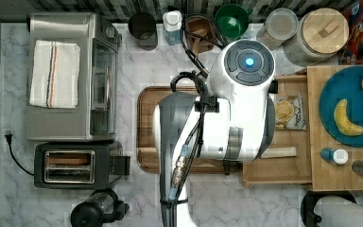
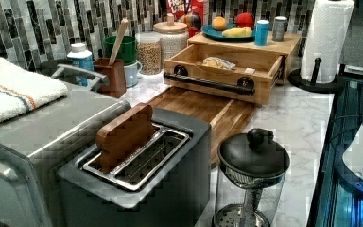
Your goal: Close the drawer.
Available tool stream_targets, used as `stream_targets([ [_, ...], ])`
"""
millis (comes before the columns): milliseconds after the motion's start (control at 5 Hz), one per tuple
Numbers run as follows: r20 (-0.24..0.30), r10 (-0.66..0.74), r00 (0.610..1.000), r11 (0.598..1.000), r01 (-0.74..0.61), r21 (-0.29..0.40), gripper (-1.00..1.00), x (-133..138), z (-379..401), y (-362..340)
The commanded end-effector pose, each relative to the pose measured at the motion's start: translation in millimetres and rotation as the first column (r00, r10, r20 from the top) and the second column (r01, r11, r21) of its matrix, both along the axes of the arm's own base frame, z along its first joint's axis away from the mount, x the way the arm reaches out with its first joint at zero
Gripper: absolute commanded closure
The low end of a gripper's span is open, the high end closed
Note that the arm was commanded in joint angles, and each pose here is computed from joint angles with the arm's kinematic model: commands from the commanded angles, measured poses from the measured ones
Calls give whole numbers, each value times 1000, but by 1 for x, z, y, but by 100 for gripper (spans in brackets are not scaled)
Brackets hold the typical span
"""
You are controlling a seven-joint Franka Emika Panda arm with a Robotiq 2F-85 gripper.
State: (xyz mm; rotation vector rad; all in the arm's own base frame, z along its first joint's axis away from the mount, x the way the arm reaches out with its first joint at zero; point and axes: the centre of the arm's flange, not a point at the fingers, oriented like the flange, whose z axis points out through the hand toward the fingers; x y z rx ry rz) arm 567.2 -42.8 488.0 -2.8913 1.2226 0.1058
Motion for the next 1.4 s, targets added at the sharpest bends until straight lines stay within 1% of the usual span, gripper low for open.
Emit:
stream_targets([
  [200,-3,3,1000,1000,-3,2,100,0,-2,-5],
  [400,-3,3,1000,1000,-3,2,100,0,-2,-5],
  [600,-11,95,995,995,-95,12,-100,5,-6,12],
  [800,-17,218,976,971,-215,102,-100,17,-2,34],
  [1000,13,399,917,905,-396,156,-100,17,-5,53],
  [1200,8,544,839,823,-535,190,-100,17,-11,73],
  [1400,32,657,753,739,-652,169,-100,2,-25,89],
])
